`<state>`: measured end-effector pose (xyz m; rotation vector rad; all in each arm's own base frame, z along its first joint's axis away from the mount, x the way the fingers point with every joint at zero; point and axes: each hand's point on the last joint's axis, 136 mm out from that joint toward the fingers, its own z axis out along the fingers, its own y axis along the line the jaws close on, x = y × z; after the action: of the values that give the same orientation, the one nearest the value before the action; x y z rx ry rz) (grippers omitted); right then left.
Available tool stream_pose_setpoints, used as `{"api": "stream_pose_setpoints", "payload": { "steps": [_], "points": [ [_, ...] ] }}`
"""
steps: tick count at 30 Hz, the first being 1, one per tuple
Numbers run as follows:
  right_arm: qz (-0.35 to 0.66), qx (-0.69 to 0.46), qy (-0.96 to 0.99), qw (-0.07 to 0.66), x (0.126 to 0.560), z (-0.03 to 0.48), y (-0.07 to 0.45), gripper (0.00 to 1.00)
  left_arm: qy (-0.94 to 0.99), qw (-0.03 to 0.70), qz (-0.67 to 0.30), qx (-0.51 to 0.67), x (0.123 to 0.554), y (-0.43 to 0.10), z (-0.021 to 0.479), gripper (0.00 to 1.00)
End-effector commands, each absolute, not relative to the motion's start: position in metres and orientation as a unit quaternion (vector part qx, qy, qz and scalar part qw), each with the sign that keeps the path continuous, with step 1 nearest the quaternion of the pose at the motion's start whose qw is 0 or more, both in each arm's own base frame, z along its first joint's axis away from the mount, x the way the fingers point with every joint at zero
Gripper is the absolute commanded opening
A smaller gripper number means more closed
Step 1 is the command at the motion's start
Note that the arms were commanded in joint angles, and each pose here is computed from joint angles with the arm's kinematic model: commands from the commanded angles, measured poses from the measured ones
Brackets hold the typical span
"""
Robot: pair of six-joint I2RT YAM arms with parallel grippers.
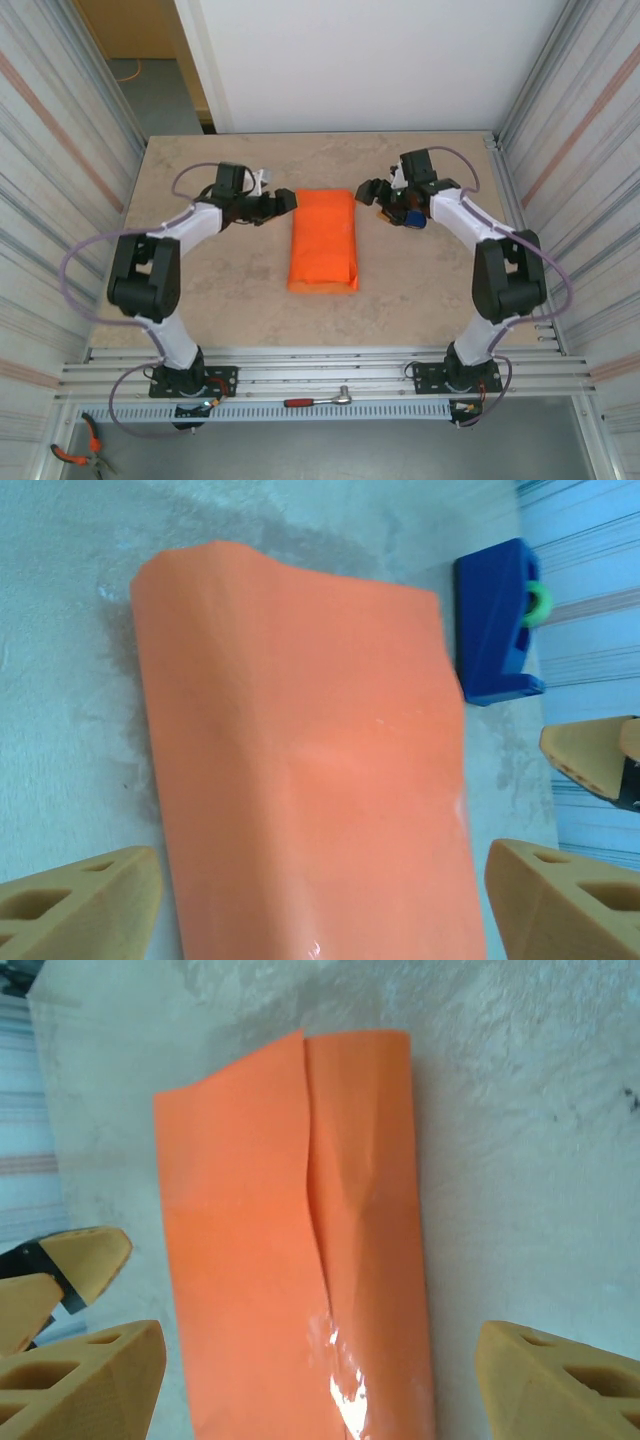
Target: Wrap the gift box in paper
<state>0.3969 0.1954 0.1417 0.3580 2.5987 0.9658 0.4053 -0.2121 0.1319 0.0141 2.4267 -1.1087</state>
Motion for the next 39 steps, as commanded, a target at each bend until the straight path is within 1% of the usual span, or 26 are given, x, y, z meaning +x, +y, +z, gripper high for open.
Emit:
{"api": "stream_pose_setpoints", "payload": {
  "steps": [1,2,3,8,10,13,16,19,23,26,29,34,39],
  "points": [
    [0.317,0.109,0.926,0.176,0.368,0.139,0.196,0.79,0.869,0.264,-0.417,0.005,0.389,-0.212,0.147,0.91],
    [0.312,0.108,0.927,0.176,0.36,0.137,0.197,0.78,0.866,0.273,-0.42,0.006,0.383,-0.211,0.152,0.96],
    [0.309,0.105,0.929,0.178,0.351,0.135,0.199,0.78,0.86,0.28,-0.425,0.007,0.377,-0.21,0.156,0.99],
    [0.288,0.081,0.935,0.189,0.313,0.127,0.211,0.76,0.847,0.292,-0.443,-0.022,0.362,-0.205,0.164,0.99],
    [0.278,0.075,0.938,0.191,0.302,0.121,0.215,0.76,0.845,0.28,-0.453,-0.045,0.361,-0.202,0.161,0.99],
    [0.269,0.07,0.942,0.188,0.293,0.112,0.22,0.78,0.828,0.25,-0.501,-0.035,0.355,-0.209,0.157,0.99],
    [0.262,0.066,0.946,0.179,0.29,0.102,0.226,0.78,0.832,0.225,-0.507,-0.03,0.346,-0.213,0.136,0.98],
    [0.254,0.062,0.949,0.176,0.29,0.096,0.231,0.78,0.852,0.206,-0.481,-0.004,0.325,-0.22,0.115,0.94],
    [0.244,0.06,0.952,0.177,0.297,0.09,0.232,0.78,0.892,0.209,-0.397,0.043,0.3,-0.224,0.092,0.91],
    [0.235,0.058,0.955,0.171,0.302,0.083,0.234,0.78,0.91,0.221,-0.348,0.048,0.291,-0.221,0.081,0.9],
    [0.229,0.054,0.958,0.165,0.306,0.079,0.235,0.77,0.924,0.218,-0.313,0.043,0.286,-0.217,0.067,0.89],
    [0.233,0.048,0.955,0.18,0.302,0.095,0.231,0.77,0.933,0.205,-0.292,0.042,0.286,-0.215,0.054,0.89],
    [0.24,0.062,0.95,0.192,0.283,0.109,0.217,0.78,0.926,0.225,-0.299,0.05,0.291,-0.218,0.073,0.9]
  ]
}}
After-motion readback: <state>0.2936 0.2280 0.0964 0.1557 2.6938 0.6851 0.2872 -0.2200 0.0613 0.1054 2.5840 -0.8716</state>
